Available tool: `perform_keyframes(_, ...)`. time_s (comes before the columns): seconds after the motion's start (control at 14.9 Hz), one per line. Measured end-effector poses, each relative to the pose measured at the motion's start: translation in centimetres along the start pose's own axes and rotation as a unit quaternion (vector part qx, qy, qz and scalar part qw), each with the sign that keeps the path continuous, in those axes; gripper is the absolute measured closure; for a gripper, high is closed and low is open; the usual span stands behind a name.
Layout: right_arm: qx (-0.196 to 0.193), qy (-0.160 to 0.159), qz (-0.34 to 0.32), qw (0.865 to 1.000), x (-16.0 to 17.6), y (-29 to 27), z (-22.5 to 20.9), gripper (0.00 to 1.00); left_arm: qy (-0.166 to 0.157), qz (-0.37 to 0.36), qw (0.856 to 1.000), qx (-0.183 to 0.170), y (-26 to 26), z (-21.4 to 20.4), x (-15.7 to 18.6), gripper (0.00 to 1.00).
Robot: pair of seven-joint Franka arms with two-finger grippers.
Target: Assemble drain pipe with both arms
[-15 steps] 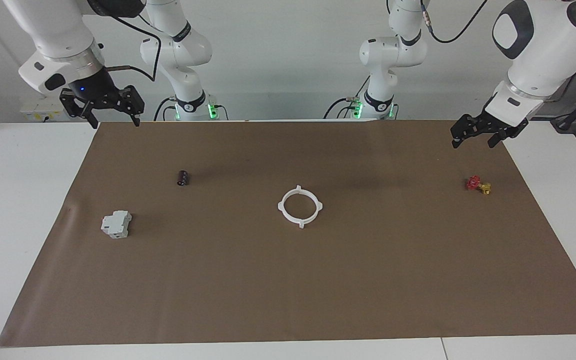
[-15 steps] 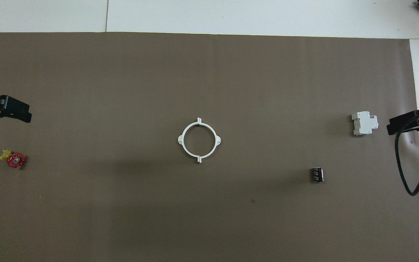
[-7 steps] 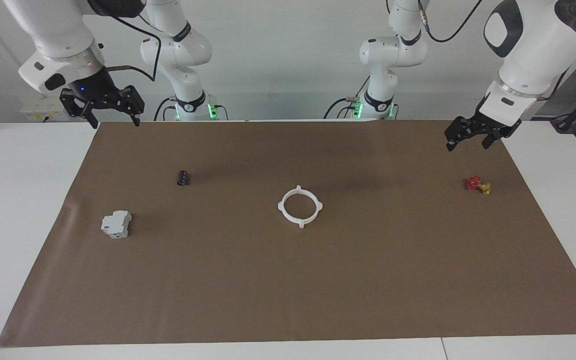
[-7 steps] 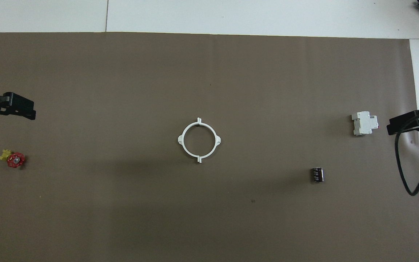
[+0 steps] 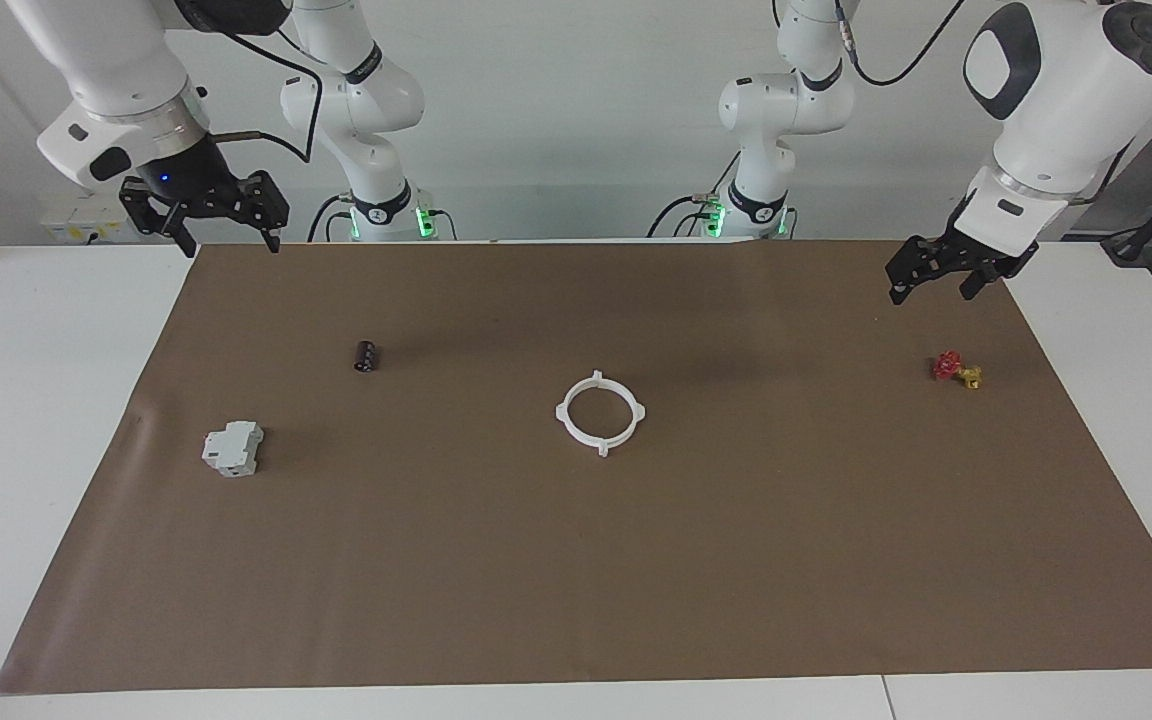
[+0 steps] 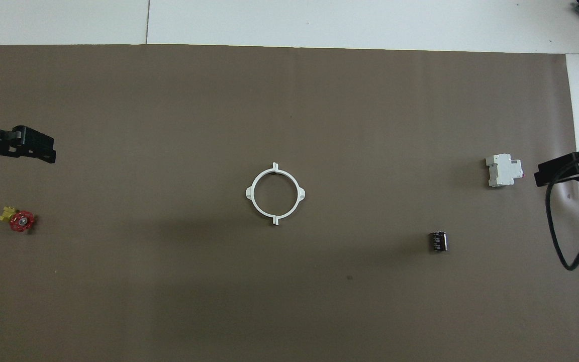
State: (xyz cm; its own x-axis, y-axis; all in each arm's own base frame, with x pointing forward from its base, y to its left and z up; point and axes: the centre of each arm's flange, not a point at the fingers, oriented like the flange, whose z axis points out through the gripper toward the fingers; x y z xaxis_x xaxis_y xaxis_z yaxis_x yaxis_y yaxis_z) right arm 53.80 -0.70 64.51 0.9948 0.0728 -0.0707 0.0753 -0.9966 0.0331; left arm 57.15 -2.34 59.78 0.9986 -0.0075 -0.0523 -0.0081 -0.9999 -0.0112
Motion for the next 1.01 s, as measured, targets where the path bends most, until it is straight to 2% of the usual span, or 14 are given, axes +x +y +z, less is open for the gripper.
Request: perform_keyframes(1.01, 0.000, 0.000, 0.000, 1.000, 0.00, 0.00, 0.00, 0.00, 0.007, -0.002, 1.000, 0.000, -0.16, -0.71, -0.09, 0.00)
